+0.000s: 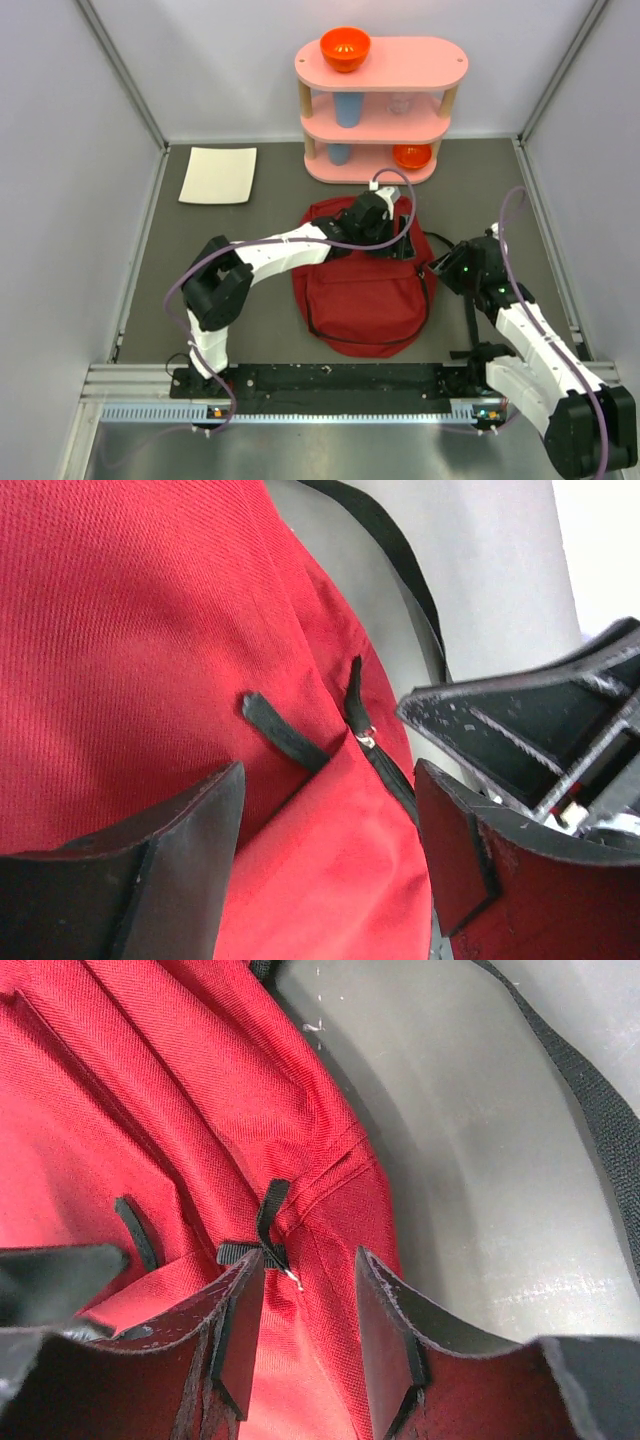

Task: Pack the student bag
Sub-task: Zip the student bag at the center of the board.

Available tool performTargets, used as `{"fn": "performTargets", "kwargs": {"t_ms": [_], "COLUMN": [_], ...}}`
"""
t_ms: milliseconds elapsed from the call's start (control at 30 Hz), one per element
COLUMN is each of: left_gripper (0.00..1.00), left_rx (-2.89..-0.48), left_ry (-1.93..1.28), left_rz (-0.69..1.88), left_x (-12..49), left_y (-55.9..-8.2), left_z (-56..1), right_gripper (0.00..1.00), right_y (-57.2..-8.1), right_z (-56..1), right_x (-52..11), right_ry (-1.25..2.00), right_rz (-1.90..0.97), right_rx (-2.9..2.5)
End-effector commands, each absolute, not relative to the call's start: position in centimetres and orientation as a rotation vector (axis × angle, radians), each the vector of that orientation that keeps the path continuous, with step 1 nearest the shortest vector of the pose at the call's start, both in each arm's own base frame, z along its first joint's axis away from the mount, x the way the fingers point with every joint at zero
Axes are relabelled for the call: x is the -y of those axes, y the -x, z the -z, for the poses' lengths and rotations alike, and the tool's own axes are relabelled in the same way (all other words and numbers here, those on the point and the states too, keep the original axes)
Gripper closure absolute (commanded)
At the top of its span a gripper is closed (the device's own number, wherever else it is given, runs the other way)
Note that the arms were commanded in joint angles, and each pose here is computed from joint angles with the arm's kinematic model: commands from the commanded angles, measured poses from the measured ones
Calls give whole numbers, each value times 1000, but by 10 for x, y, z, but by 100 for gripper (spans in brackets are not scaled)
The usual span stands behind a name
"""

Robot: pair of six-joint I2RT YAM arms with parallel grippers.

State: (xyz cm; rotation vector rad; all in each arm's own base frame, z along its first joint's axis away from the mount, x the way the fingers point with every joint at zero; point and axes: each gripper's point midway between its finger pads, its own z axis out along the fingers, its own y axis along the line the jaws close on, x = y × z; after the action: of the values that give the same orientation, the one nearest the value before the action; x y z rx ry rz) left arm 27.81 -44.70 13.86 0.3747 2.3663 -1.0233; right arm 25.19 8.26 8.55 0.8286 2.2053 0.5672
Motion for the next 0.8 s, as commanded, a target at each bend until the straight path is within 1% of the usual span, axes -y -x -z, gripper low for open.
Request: {"fn": "performTargets", "kwargs": {"t_ms": [0, 133, 167, 200, 367, 400, 500, 533, 600, 667, 733, 767], "left_gripper": [28, 32, 37, 40, 48, 52, 56, 60, 62, 73, 78, 83], "left_rx": [-2331, -2374, -2375, -2381, -2414, -2429, -2448, -2454, -2464, -2476, -2481, -2486], "left_ry": [-367, -302, -296, -295, -287, -287, -286, -285, -289, -290, -287, -290], "left_rz": [993, 940, 944, 950, 938, 925, 900, 894, 883, 873, 866, 865], "left_x": [460, 458, 459, 461, 463, 461, 459, 458, 457, 455, 453, 452], "left_y": [-298, -304, -306, -306, -305, -304, -303, -303, -302, -301, -301, -299], "left_z": [-146, -125, -123, -120, -106, -99, -88, -85, -80, -78, -77, -76], "right_gripper": [59, 59, 59, 59, 59, 59, 59, 59, 60, 63, 67, 67], "right_y": [-270, -269, -268, -266, -264, -263, -263, -263, -267, -269, -273, -274], "right_z": [-115, -113, -112, -109, -106, -105, -103, -103, -107, -109, -105, -103], "right_x": [-87, -87, -87, -89, -91, -91, -90, -90, -94, -97, -98, -100], "right_ry": [-763, -760, -759, -756, -748, -747, -742, -741, -714, -690, -696, -688], "right_rz": [-624, -627, -630, -637, -650, -646, -640, -645, -669, -691, -680, -687], "right_rx": [-2136, -2130, -2133, -2143, -2152, -2153, -2153, -2151, -2136, -2133, -2155, -2169]}}
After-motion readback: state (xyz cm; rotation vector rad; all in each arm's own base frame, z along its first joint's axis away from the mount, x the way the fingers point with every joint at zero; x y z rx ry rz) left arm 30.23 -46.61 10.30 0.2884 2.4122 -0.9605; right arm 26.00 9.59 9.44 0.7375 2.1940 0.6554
